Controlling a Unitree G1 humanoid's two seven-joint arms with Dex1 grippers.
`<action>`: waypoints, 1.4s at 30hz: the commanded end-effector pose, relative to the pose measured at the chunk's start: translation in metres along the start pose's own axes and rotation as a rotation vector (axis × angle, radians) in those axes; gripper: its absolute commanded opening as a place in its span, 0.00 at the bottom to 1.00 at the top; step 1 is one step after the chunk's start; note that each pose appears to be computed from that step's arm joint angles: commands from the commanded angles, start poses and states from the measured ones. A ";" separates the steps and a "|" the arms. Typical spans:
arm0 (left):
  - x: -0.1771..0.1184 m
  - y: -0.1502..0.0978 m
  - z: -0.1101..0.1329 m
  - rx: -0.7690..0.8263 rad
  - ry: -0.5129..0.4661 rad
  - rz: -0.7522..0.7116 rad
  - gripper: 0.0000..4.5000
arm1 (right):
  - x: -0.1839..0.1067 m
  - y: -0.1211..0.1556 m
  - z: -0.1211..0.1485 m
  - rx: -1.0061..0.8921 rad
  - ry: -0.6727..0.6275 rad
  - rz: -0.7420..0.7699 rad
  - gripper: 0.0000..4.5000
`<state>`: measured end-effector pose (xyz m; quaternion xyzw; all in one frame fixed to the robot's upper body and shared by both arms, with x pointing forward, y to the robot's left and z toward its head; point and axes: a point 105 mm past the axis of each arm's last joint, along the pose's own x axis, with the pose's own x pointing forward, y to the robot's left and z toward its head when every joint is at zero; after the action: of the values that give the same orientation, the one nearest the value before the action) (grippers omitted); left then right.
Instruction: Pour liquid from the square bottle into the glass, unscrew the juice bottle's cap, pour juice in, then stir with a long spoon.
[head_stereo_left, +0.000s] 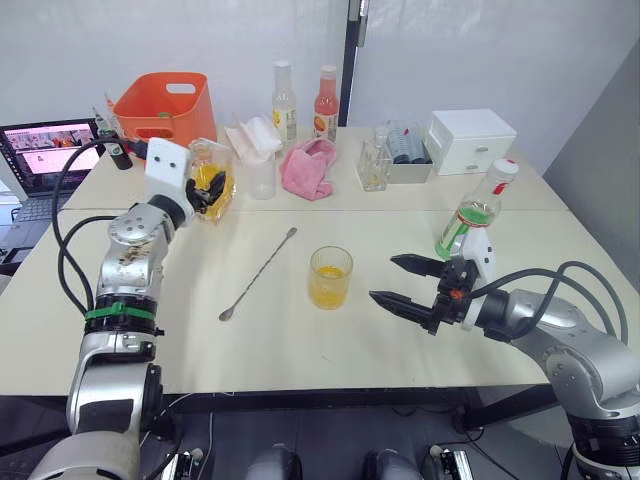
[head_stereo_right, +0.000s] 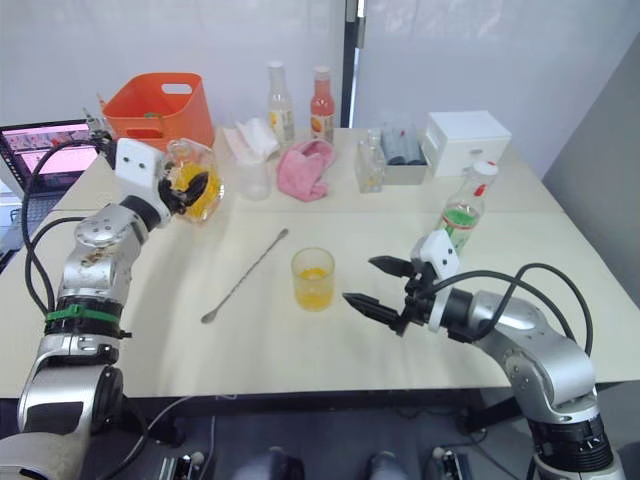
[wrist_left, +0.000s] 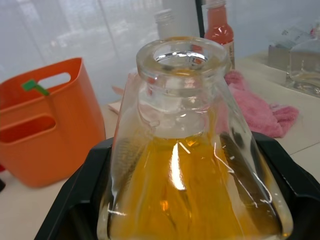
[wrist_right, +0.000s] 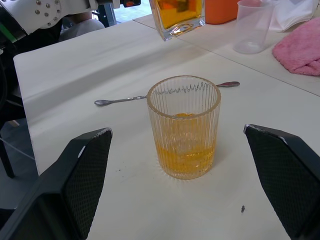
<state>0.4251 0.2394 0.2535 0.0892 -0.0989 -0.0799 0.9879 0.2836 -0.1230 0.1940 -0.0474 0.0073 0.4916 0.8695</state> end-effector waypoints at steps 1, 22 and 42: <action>-0.011 0.008 0.043 -0.065 -0.134 0.048 0.62 | -0.002 0.004 0.011 -0.030 -0.040 0.012 0.99; -0.027 0.021 -0.047 -0.107 0.079 0.169 0.62 | -0.003 0.002 0.012 -0.020 -0.029 0.016 0.99; -0.024 0.019 -0.044 -0.161 0.042 0.142 0.99 | -0.008 -0.002 0.012 -0.021 -0.027 -0.011 1.00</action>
<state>0.4186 0.2684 0.1871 -0.0016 -0.0339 -0.0113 0.9994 0.2831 -0.1262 0.1965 -0.0429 0.0098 0.4916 0.8697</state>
